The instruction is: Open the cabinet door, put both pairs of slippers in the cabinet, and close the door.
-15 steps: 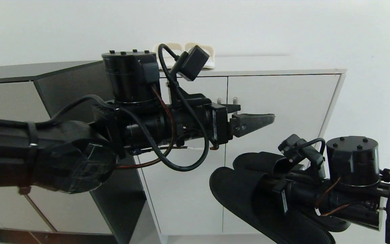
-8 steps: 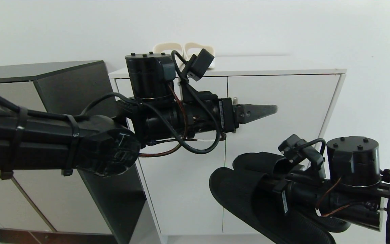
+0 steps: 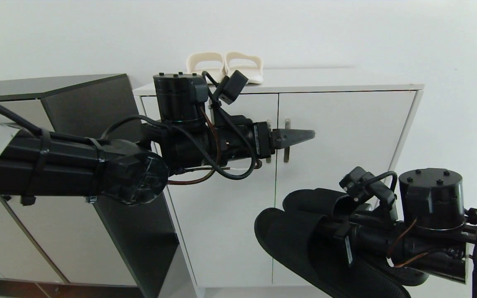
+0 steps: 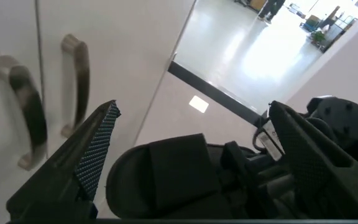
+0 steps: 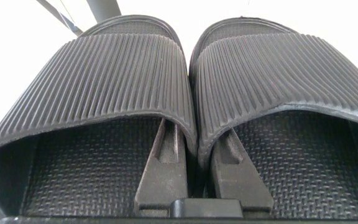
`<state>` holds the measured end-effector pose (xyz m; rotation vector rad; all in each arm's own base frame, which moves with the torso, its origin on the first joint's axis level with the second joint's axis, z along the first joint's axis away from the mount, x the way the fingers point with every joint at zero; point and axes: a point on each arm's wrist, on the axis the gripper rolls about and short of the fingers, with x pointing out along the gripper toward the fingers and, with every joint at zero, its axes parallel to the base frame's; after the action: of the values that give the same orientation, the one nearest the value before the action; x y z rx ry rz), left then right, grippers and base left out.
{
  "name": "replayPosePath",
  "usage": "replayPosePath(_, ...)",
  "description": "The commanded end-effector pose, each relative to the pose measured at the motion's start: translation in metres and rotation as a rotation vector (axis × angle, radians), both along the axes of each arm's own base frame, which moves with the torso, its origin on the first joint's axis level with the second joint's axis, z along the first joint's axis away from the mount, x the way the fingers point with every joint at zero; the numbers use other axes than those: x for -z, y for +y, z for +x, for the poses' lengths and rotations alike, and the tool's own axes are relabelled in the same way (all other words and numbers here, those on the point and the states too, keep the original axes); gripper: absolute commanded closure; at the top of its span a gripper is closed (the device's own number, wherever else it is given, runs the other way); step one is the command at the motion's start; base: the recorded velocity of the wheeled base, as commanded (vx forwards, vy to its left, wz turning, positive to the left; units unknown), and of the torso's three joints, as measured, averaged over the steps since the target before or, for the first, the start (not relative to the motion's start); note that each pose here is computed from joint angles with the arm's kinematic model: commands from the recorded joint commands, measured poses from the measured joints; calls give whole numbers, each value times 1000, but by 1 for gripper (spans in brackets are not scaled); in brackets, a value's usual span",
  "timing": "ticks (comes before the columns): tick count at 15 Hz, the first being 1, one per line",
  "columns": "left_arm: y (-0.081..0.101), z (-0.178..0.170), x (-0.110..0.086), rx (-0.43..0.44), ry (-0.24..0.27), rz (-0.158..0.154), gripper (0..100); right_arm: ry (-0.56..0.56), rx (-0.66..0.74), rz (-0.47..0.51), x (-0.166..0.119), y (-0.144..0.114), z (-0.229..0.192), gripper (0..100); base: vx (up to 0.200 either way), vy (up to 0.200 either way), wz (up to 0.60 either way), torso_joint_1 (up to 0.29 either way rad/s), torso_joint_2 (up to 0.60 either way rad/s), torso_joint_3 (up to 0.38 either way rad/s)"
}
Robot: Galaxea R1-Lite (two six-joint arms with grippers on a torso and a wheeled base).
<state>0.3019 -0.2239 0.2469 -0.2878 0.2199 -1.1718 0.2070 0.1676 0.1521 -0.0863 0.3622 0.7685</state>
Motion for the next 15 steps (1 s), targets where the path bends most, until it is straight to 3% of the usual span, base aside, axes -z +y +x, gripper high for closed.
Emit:
replayPosePath(1, 0, 6, 2, -15, 3, 2, 0, 2, -1, -2, 1, 0, 0, 100, 0, 0, 0, 0, 0, 0)
replayPosePath(7, -13, 21, 12, -101, -1, 14, 0, 4, -1, -10, 3, 1, 1, 100, 0, 0, 0, 0, 0, 0)
replayPosePath(15, -18, 31, 20, -133, -1, 26, 0, 9, 0, -12, 4, 2, 2, 100, 0, 0, 0, 0, 0, 0)
